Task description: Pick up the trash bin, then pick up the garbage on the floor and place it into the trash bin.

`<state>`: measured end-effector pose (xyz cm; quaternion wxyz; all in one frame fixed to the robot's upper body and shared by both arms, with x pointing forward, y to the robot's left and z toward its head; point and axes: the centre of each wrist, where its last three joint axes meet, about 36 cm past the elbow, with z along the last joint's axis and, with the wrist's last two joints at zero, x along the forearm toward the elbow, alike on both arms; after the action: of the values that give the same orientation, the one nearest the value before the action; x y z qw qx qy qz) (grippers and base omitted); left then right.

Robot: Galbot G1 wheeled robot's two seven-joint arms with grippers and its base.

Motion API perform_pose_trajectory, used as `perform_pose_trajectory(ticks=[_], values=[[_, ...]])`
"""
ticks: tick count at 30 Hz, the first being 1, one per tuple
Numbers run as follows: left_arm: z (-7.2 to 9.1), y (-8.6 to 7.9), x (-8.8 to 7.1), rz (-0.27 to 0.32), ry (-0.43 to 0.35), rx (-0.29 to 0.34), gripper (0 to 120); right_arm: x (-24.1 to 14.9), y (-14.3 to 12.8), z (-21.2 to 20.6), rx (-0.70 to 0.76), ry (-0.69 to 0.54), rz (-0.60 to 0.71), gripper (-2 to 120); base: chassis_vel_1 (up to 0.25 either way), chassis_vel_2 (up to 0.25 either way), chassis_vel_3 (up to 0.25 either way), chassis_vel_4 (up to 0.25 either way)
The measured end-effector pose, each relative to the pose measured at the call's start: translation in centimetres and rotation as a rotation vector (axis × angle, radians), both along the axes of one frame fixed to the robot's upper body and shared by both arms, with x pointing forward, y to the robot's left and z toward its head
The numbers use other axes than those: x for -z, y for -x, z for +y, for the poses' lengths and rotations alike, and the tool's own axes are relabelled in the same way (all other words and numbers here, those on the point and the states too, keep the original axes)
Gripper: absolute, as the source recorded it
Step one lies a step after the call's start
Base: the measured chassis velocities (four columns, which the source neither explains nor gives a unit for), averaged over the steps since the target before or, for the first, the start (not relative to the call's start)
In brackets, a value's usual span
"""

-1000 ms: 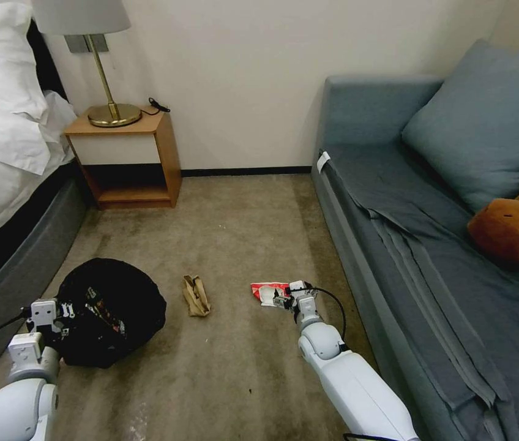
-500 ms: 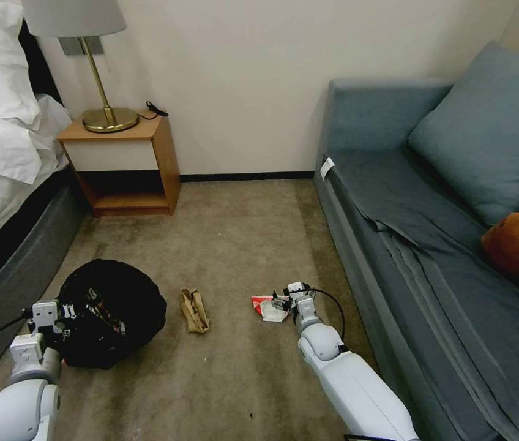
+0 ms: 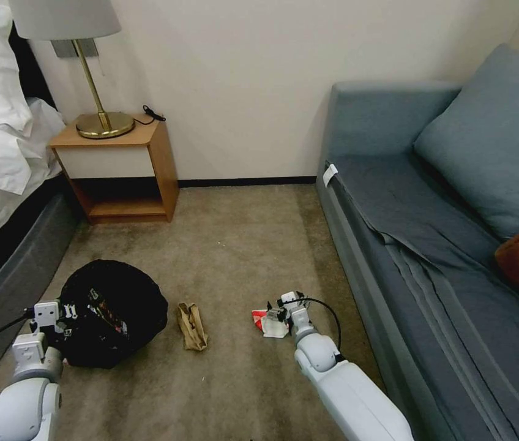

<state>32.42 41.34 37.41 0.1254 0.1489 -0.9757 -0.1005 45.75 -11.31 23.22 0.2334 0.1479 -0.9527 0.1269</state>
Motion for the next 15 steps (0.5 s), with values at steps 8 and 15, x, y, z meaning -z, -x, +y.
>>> perform_pose_trajectory(ticks=[8,15], values=[[0.1,0.0,0.3,0.004,0.004,-0.002,5,-2.2,-1.3,1.3,-0.172,-0.011,-0.067,100,-0.077,0.077,0.09,-0.072],[0.6,-0.2,0.3,0.009,0.001,0.001,5,-3.2,-1.3,2.6,-0.364,0.037,-0.096,100,-0.022,0.018,0.022,-0.022]])
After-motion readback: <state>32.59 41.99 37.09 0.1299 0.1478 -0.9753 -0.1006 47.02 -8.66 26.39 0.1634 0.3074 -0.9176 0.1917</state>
